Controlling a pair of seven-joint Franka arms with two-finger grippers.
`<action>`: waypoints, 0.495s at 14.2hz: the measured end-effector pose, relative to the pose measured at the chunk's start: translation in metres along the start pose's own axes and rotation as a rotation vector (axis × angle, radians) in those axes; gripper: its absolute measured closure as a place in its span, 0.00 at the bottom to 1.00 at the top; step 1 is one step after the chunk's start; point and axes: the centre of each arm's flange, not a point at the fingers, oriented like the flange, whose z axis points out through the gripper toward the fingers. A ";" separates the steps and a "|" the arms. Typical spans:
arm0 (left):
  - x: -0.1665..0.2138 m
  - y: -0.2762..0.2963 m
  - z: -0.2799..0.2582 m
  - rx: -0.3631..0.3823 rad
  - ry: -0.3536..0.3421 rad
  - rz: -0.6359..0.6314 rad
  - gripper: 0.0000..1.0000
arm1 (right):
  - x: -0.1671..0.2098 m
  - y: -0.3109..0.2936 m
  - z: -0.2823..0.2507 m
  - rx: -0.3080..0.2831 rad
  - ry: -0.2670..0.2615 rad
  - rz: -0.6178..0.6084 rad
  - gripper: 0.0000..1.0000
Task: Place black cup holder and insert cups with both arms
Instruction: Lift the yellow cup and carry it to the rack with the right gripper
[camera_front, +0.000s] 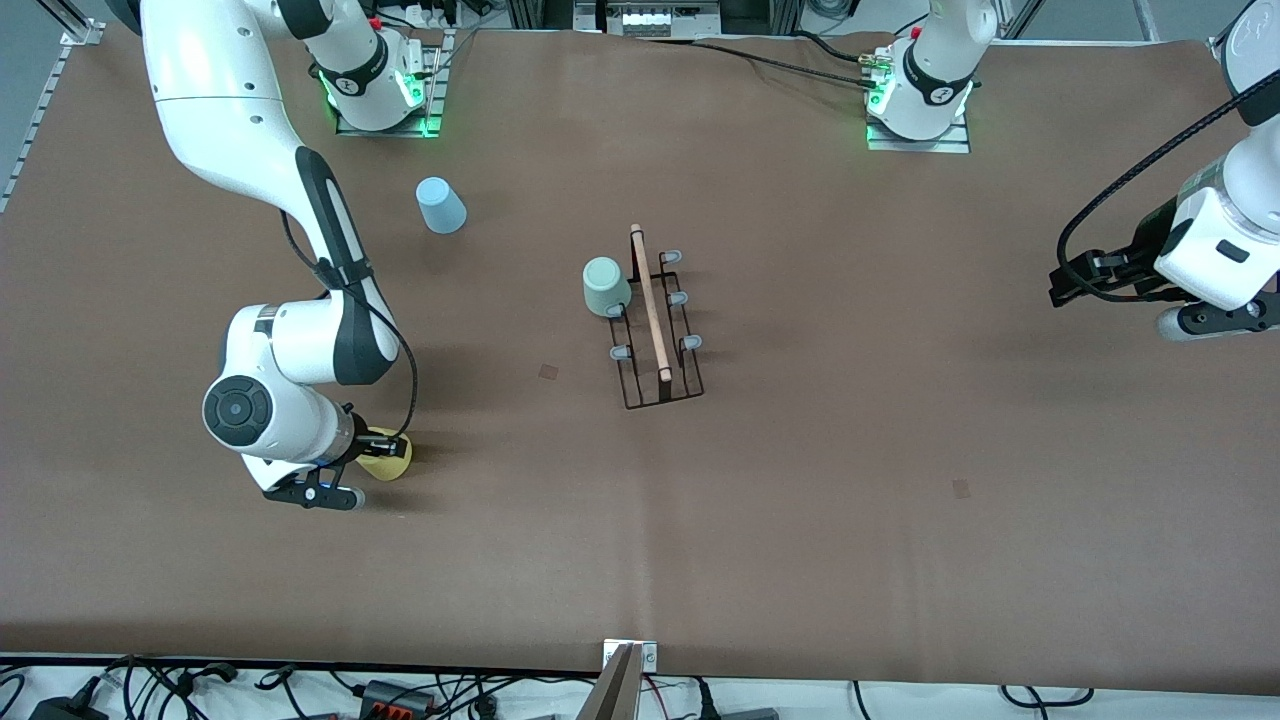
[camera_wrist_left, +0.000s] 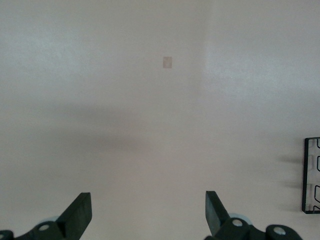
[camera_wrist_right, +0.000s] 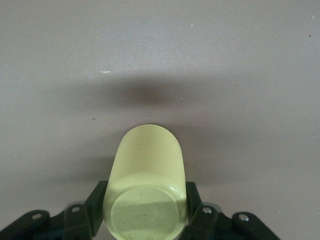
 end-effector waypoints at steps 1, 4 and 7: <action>0.000 0.000 0.000 0.000 0.000 0.000 0.00 | 0.000 -0.006 -0.010 0.007 0.012 -0.008 0.33; 0.000 0.000 0.000 0.000 0.000 0.000 0.00 | -0.013 -0.041 -0.067 0.033 0.029 -0.062 0.33; 0.000 -0.001 0.000 0.000 0.000 -0.001 0.00 | -0.061 -0.121 -0.138 0.066 0.065 -0.185 0.33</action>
